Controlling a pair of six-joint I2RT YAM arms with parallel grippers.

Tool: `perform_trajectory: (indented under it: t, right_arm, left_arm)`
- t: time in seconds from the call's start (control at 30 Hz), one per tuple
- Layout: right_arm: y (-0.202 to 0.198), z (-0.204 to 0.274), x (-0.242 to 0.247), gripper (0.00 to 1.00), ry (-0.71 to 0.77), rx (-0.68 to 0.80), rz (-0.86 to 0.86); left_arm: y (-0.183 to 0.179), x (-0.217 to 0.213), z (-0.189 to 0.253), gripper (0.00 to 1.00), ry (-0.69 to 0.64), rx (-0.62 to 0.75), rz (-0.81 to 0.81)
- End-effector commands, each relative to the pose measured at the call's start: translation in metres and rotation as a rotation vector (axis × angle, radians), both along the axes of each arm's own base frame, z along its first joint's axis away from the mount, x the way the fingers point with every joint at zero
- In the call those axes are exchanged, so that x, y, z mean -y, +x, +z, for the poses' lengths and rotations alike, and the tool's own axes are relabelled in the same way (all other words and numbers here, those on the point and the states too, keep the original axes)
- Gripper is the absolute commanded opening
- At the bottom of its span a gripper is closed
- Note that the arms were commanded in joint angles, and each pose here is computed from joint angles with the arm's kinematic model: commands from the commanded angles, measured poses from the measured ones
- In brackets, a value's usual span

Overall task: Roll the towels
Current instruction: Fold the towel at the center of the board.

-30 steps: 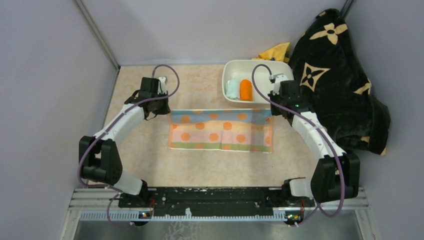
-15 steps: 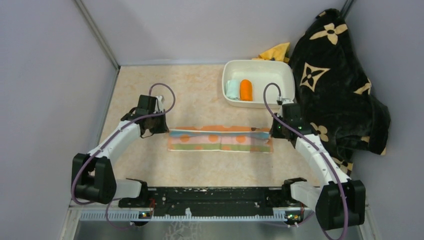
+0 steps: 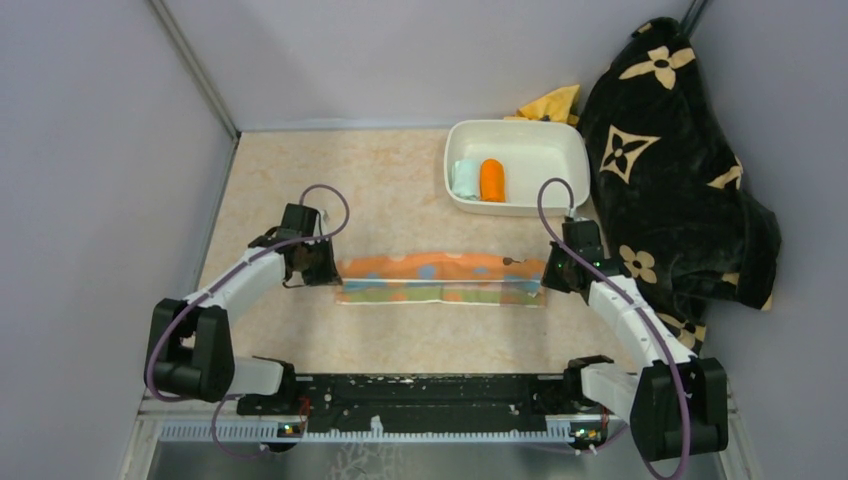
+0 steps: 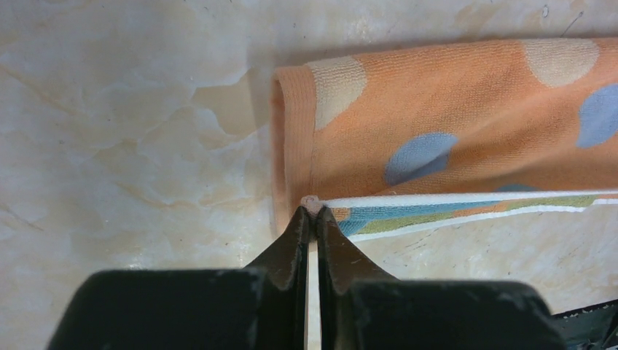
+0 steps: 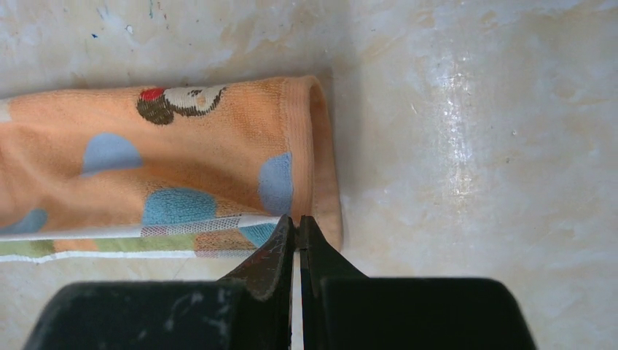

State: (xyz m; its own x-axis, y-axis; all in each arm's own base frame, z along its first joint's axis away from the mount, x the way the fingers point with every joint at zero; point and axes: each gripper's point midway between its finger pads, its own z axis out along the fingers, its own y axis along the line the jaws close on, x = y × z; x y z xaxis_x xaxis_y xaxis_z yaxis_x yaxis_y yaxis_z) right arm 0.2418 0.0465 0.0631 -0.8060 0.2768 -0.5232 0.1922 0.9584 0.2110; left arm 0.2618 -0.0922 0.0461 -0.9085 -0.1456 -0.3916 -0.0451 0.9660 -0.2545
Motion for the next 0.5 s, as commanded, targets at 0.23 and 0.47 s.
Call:
perform_trajectory:
  t: [0.23,0.47]
  right_arm:
    - [0.008,0.02,-0.002,0.24,0.046,0.054,-0.044]
    - [0.01,0.053,-0.007,0.4,0.083,0.121,-0.035]
  left_arm:
    - [-0.013,0.001,0.01,0.29,-0.046,-0.028,0.082]
    - [-0.014,0.002,0.048,0.52,-0.084,0.05,0.107]
